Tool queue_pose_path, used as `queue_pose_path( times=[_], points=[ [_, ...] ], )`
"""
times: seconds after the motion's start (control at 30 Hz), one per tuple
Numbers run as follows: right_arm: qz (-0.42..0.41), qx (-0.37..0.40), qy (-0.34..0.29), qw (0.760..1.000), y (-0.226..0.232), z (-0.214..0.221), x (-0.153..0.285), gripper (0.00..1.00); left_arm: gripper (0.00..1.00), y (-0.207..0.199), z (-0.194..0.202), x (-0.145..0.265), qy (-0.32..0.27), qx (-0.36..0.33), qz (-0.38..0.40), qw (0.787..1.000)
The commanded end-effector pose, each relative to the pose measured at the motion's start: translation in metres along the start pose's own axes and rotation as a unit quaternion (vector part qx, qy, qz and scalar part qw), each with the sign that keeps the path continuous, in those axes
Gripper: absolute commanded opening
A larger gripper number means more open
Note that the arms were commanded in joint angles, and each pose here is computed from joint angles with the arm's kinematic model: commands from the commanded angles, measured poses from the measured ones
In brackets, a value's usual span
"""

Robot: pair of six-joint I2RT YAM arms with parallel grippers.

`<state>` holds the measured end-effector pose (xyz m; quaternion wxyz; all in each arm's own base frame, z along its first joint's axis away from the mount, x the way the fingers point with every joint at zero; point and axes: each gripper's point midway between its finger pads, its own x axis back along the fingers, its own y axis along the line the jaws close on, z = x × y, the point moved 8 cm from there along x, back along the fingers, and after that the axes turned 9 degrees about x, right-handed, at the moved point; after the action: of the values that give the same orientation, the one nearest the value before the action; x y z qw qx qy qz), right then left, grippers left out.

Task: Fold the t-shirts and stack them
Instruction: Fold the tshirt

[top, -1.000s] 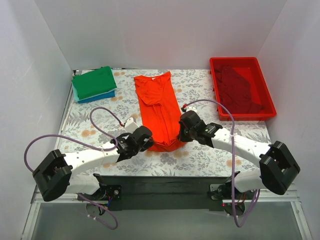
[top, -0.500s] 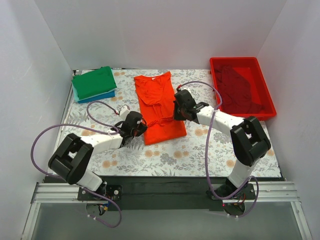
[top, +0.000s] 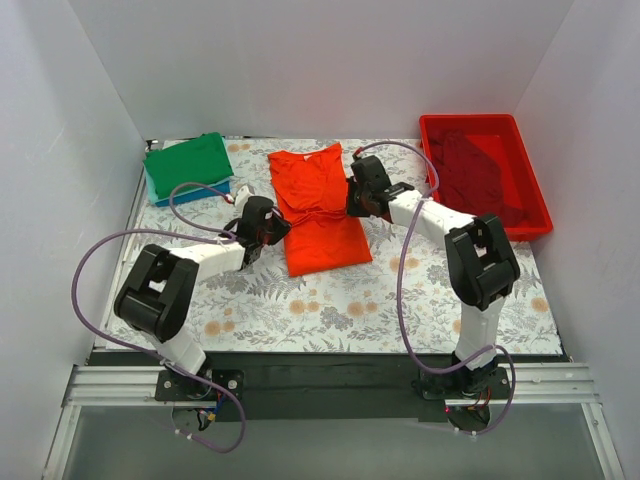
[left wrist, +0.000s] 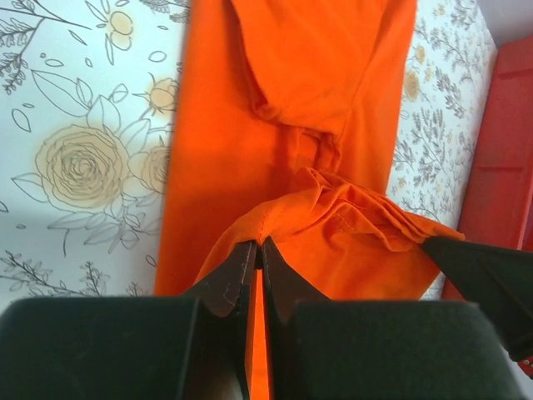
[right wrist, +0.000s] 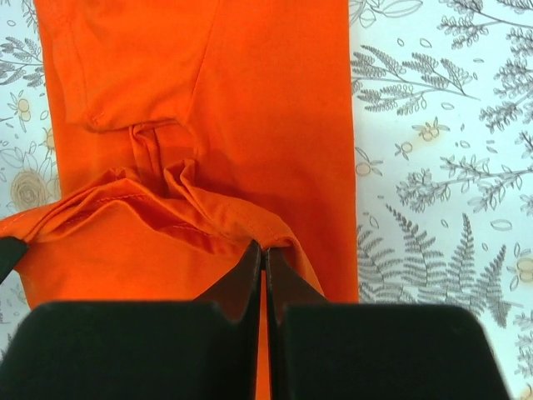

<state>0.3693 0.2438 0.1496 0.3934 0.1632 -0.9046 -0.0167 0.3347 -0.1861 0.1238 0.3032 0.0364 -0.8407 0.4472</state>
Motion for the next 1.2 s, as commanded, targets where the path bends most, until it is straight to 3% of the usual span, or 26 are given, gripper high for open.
queue_pose_path(
  times=[0.0,0.13,0.2,0.23,0.27,0.33,0.43,0.5,0.7,0.93,1.17],
  points=[
    [-0.015,0.011,-0.014,1.0,0.001,-0.017,-0.011,0.01,0.0,-0.003,-0.011,-0.009,0.0,-0.005,0.008,1.0],
    [-0.018,0.015,-0.003,1.0,0.0,-0.018,-0.024,0.01,0.0,-0.002,-0.013,-0.021,0.008,-0.005,-0.006,1.0],
    [-0.017,0.011,0.001,1.0,-0.004,-0.023,-0.028,0.08,0.08,-0.001,-0.013,-0.028,0.015,-0.005,-0.02,1.0],
    [-0.02,0.01,0.001,1.0,-0.004,-0.024,-0.028,0.22,0.11,0.0,-0.014,-0.028,0.013,-0.002,-0.03,0.999],
    [-0.021,0.011,-0.004,1.0,-0.006,-0.03,-0.026,0.3,0.25,-0.001,-0.016,-0.028,0.007,-0.003,-0.033,0.999],
    [-0.024,0.01,-0.013,1.0,-0.009,-0.038,-0.021,0.44,0.34,-0.009,-0.024,-0.024,-0.006,-0.005,-0.028,1.0],
    [-0.03,0.006,-0.03,0.999,-0.017,-0.057,-0.008,0.74,0.55,-0.023,-0.034,-0.014,-0.019,-0.014,-0.019,1.0],
    [-0.029,0.01,-0.042,0.999,-0.023,-0.064,0.004,0.76,0.69,-0.026,-0.037,-0.009,-0.019,-0.021,-0.014,0.999],
    [-0.036,0.036,-0.037,0.998,-0.029,-0.052,0.027,0.75,0.7,-0.018,-0.035,0.013,-0.009,-0.036,-0.015,0.999],
    [-0.103,0.05,0.023,0.993,-0.026,0.004,0.049,0.72,0.7,0.009,-0.016,0.042,0.025,-0.053,-0.024,0.998],
    [-0.102,0.048,0.073,0.991,-0.03,0.059,0.055,0.71,0.7,0.032,0.001,0.07,0.046,-0.052,-0.026,0.997]
  ],
)
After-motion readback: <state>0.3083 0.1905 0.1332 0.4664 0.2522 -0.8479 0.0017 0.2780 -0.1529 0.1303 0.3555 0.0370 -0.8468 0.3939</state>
